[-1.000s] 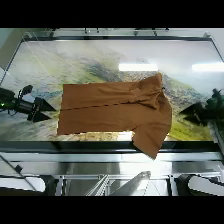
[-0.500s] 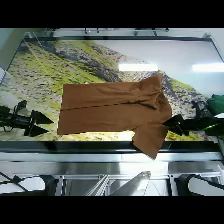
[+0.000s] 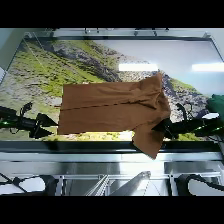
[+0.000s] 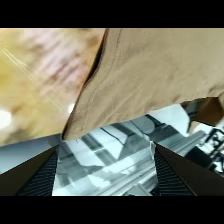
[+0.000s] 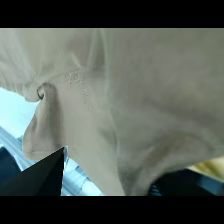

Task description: Fold the shirts.

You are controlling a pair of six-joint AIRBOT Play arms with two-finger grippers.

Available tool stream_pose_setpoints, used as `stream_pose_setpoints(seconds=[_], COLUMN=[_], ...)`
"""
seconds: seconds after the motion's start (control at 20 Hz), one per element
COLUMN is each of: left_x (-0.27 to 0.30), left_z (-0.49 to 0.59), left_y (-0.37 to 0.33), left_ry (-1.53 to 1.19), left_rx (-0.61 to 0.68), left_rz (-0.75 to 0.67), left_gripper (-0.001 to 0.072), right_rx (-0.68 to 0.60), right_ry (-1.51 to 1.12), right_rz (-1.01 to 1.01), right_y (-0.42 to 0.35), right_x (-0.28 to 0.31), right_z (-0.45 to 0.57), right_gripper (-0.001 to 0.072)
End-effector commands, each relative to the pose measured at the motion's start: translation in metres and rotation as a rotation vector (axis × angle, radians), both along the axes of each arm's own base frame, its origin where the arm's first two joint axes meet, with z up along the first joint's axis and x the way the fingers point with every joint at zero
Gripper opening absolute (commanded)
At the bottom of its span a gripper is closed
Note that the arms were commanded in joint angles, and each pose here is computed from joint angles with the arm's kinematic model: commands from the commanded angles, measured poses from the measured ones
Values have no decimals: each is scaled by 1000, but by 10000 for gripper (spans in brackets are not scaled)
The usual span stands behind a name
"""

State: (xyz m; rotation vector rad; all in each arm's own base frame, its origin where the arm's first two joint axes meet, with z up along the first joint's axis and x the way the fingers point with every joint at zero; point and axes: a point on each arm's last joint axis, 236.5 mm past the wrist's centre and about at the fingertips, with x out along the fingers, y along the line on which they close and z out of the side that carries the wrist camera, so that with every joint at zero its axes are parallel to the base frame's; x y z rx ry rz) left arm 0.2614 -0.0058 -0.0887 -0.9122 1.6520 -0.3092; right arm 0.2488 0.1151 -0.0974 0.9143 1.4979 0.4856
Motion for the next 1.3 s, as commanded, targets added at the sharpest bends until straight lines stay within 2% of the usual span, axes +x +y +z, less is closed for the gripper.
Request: stream_pose_setpoints(seconds=[0.0,0.15,0.25,0.3,0.35,0.4,0.45,0.7,0.75,0.8,0.85,0.9,1.1,1.15,1.2,1.25], left_x=[-2,1,18,32,43,51,52,22,22,24,28,33,48,47,46,42], left_z=[-15,-25,-24,-19,-13,-9,-9,-24,-22,-20,-16,-10,8,8,6,2], left_y=[3,15,12,5,-4,-14,-25,-62,-62,-59,-57,-53,-44,-45,-47,-51], left_ry=[-9,-22,-69,-113,-151,-176,-176,-52,-55,-68,-86,-111,-186,-184,-175,-160], left_rx=[94,162,150,113,57,-3,-55,-186,-189,-177,-168,-157,-123,-123,-130,-138], left_rz=[-68,-69,-13,21,51,63,55,-76,-78,-81,-82,-81,-82,-82,-82,-87], left_gripper=[621,621,621,620,584,511,482,482,428,269,176,144,141,140,140,89], right_rx=[23,25,23,21,15,10,8,5,5,3,-2,2,22,43,63,86], right_ry=[24,26,21,14,3,-8,-15,-17,-12,8,29,55,22,-5,-44,-73], right_rz=[11,15,11,3,-13,-33,-60,-242,-270,-285,-283,-281,-316,-325,-339,-365], right_y=[7,7,7,5,2,-2,-7,-36,-38,-39,-37,-34,-24,-21,-21,-21], right_x=[-11,-14,-15,-14,-12,-10,-9,-16,-18,-23,-29,-36,-40,-36,-29,-20], right_z=[-2,-2,-1,0,2,4,6,14,14,12,9,6,-5,-2,3,9], right_gripper=[498,497,497,497,497,497,497,498,498,498,498,498,488,348,271,223])
